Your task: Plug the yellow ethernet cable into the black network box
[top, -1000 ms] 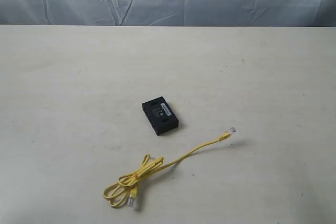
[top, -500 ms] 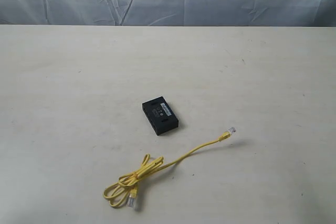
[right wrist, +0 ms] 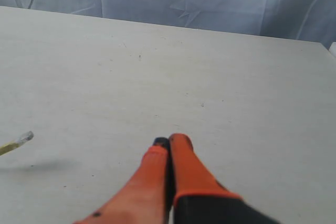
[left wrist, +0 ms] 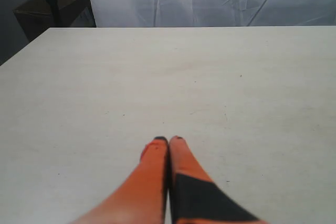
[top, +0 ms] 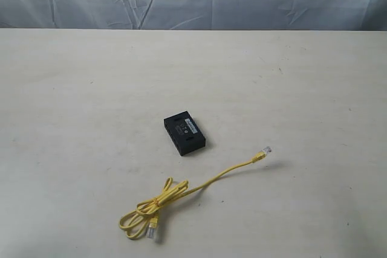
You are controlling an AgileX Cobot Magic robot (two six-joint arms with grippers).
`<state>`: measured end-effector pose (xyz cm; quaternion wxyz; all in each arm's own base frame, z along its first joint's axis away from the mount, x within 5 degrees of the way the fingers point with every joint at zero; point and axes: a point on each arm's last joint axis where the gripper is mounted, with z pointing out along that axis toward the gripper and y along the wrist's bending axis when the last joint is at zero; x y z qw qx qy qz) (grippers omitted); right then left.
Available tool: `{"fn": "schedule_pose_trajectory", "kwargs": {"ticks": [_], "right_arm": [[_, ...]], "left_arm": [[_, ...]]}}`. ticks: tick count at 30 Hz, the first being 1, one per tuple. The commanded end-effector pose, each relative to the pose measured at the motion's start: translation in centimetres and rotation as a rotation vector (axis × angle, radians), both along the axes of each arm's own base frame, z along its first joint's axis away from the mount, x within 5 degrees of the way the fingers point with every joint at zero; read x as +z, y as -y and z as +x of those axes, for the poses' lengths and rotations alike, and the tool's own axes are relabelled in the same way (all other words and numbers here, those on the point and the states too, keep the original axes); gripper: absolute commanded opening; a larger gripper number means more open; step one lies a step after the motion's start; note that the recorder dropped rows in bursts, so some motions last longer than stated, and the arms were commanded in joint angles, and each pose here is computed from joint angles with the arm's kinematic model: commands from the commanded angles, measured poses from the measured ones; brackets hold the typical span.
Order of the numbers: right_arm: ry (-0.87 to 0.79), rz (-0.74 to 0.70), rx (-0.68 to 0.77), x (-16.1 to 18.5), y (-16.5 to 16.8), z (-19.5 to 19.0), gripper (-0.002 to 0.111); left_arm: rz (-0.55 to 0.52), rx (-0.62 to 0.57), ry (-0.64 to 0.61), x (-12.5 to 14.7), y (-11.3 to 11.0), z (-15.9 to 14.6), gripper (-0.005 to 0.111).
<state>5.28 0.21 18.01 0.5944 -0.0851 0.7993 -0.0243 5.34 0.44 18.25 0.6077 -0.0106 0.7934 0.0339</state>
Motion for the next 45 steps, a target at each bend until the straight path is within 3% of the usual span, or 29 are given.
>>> {"fn": "schedule_pose_trajectory", "kwargs": {"ticks": [1,15,21,27,35,41,45], "right_arm": [[0.008,-0.002,-0.003,-0.1,0.0,0.0,0.000],[0.009,-0.006,-0.003,-0.1,0.0,0.0,0.000],[0.009,-0.006,-0.003,-0.1,0.0,0.0,0.000],[0.009,-0.003,-0.003,-0.1,0.0,0.0,0.000],[0.009,-0.003,-0.003,-0.1,0.0,0.0,0.000],[0.009,-0.003,-0.003,-0.1,0.0,0.0,0.000],[0.009,-0.003,-0.003,-0.1,0.0,0.0,0.000]], "left_arm": [[0.004,0.001,0.012,0.0,0.0,0.0,0.000],[0.007,0.000,0.032,0.2,0.0,0.1,0.000],[-0.004,-0.017,0.341,3.0,0.2,0.3,0.000],[0.018,-0.025,0.457,4.0,0.2,0.1,0.000],[0.015,-0.025,0.461,4.1,0.2,0.1,0.000],[-0.078,-0.012,0.469,4.1,0.1,0.1,0.000],[-0.058,-0.016,0.504,6.3,0.2,-0.3,0.000]]}}
